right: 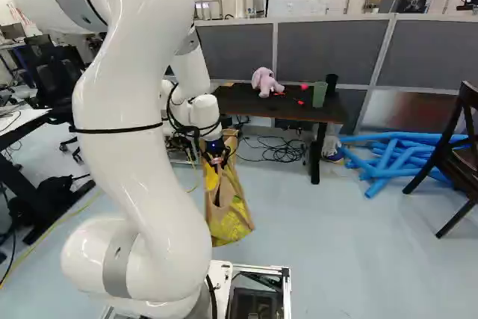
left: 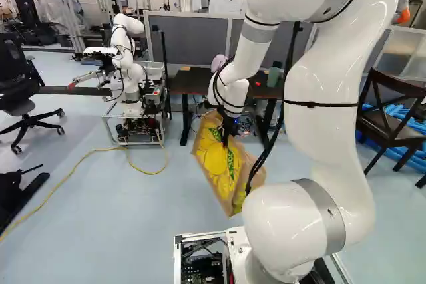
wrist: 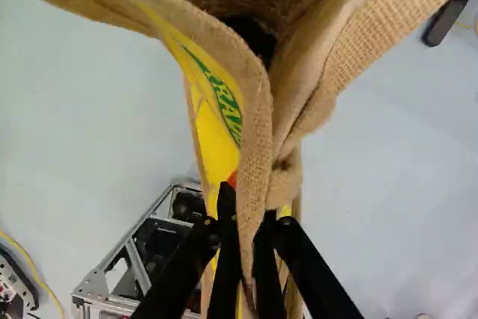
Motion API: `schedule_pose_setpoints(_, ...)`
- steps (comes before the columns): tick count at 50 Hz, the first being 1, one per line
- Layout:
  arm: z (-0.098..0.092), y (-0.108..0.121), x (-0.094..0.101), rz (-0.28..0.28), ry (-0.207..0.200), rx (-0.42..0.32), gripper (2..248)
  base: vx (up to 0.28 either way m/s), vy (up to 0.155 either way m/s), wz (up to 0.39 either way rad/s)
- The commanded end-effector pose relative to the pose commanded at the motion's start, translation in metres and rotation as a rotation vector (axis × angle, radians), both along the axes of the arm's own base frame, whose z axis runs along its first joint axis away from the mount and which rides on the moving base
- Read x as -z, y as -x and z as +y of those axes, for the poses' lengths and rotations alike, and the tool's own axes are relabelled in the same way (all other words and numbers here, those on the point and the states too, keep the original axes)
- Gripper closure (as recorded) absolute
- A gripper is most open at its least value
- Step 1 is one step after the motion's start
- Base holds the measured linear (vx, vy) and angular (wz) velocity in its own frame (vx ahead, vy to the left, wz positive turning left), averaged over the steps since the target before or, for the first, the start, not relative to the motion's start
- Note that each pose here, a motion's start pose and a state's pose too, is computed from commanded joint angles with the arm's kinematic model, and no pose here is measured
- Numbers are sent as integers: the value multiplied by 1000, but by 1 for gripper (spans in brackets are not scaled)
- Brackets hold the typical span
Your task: Pick up the bag on the ground and place it on the table
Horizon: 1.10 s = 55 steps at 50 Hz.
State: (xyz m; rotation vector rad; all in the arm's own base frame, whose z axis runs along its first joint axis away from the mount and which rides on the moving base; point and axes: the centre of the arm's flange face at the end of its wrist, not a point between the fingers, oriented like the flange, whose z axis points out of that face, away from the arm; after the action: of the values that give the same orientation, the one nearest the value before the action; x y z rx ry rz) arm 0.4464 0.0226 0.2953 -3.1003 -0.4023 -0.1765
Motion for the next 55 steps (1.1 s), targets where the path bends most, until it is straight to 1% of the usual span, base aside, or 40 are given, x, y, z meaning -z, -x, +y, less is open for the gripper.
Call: schedule_pose_setpoints(55, -1, 16, -79, 3, -12, -2, 229, 0, 0, 0)
